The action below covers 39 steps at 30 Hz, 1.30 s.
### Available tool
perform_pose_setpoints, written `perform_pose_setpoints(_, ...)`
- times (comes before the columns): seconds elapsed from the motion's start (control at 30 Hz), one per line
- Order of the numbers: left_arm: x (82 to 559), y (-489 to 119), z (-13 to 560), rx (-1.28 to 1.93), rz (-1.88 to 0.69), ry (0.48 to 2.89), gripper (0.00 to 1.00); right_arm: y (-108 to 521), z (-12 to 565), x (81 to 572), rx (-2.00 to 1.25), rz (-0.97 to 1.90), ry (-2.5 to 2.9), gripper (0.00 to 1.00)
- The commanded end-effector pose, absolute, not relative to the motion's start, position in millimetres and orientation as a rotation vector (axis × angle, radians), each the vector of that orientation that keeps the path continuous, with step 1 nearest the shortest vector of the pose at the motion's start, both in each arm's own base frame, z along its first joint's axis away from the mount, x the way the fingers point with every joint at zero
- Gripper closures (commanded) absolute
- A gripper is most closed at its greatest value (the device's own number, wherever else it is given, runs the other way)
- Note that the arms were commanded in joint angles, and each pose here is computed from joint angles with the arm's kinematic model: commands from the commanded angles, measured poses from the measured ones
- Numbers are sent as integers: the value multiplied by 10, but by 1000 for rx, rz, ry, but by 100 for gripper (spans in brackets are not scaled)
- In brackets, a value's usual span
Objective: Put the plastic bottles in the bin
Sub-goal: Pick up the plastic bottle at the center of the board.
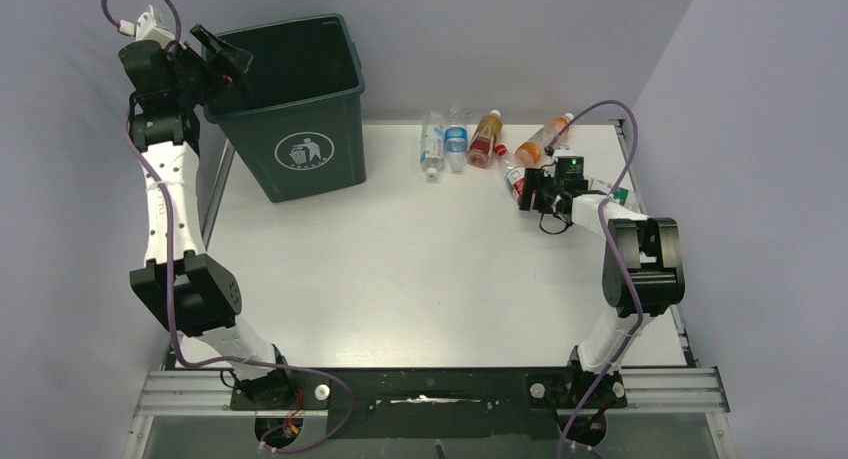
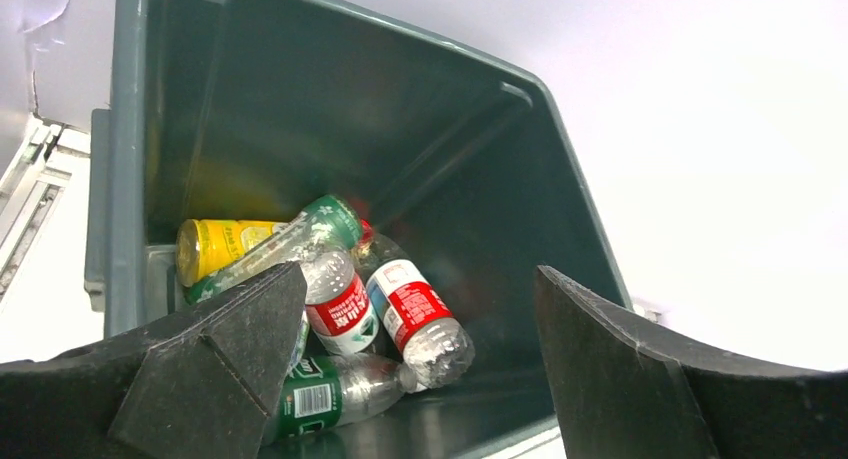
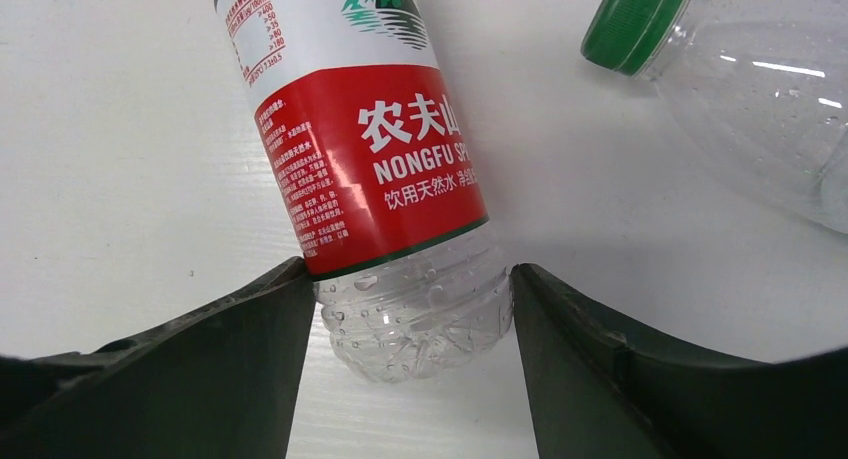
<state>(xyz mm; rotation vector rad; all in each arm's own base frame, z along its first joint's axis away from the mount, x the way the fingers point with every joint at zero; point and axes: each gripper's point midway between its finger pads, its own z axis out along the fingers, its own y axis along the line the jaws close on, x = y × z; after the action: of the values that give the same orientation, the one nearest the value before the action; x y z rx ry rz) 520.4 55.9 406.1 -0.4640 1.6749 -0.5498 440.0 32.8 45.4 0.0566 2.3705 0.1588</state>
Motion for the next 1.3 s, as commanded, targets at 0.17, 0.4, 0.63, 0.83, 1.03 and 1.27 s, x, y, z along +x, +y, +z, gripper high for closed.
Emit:
perform_pose_setpoints(0.17,4751,-48,4324,-327,-571,1658,16,579,630,4452,-9,242,2293,43)
perform_pose_setpoints(0.4,4510,-693,4127,-228,-652,1729,16,734,623,4205,-15,256,2328,49)
perform_pose_setpoints(0.63,4218,-1276,3962,-133,-736,1787,16,895,685,3861,-22,285,2341,54)
perform_pose_setpoints(0.83,3997,-1613,3849,-76,-784,1821,16,1071,837,3604,-48,330,2314,55)
perform_pose_setpoints(1.03,3857,-1816,3699,-52,-822,1854,15,1261,1019,3384,-55,419,2268,55)
perform_pose_setpoints(1.27,3777,-2007,3551,-27,-851,1887,15,1405,1250,3282,-69,492,2214,55)
